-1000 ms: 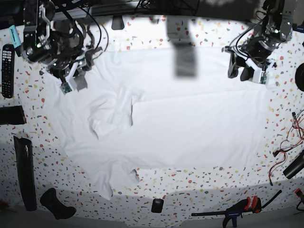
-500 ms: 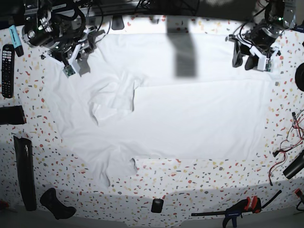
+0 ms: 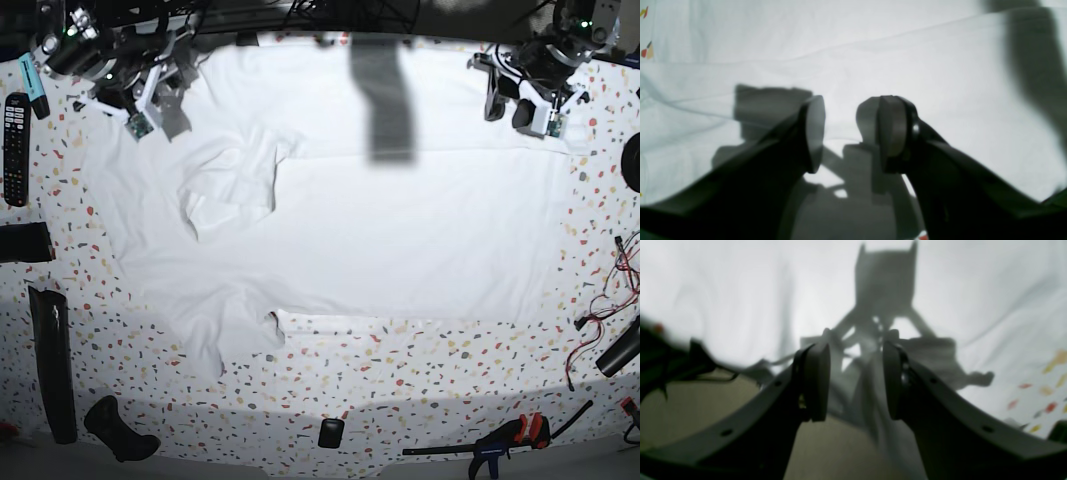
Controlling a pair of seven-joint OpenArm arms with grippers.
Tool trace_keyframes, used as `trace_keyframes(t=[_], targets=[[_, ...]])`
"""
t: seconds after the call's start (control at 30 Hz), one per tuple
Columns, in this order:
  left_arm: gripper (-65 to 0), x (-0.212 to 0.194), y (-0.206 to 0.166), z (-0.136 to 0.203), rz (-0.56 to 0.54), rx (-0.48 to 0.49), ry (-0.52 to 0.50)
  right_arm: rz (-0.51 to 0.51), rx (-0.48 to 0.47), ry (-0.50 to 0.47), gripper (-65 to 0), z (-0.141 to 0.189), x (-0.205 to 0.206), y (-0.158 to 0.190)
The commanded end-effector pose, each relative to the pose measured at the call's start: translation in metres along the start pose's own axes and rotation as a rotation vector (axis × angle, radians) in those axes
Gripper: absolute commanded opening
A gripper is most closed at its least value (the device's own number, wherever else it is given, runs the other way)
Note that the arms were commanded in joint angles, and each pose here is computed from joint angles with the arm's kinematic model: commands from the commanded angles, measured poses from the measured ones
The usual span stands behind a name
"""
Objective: Fold the T-shirt properly
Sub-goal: 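Open both grippers and raise them off the shirt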
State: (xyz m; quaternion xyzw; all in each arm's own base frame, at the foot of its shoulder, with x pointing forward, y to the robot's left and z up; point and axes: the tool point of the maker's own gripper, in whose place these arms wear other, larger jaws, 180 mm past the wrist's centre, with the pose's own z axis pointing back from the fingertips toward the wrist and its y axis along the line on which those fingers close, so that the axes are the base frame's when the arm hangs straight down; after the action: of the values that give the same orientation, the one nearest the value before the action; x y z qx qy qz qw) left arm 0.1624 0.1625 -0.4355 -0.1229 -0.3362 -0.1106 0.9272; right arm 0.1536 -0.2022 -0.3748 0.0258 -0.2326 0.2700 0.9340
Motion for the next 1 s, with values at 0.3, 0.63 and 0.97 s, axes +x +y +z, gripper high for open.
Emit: trace_keyframes(t=[0.3, 0.63, 0.97], targets=[[-39.0, -0.040, -0.007, 0.005, -0.001, -0.022, 0.185, 0.014, -0.057, -0.088, -40.0, 0.007, 0.028, -0.021], [-39.0, -0.046, -0.008, 0.007, 0.001, -0.024, 0.203, 0.013, -0.058, -0.079, -40.0, 0.007, 0.027, -0.022], [-39.0, -0.045, -0.009, 0.008, 0.001, -0.026, 0.198, 0.015, -0.062, -0.049, -40.0, 0.007, 0.022, -0.023]])
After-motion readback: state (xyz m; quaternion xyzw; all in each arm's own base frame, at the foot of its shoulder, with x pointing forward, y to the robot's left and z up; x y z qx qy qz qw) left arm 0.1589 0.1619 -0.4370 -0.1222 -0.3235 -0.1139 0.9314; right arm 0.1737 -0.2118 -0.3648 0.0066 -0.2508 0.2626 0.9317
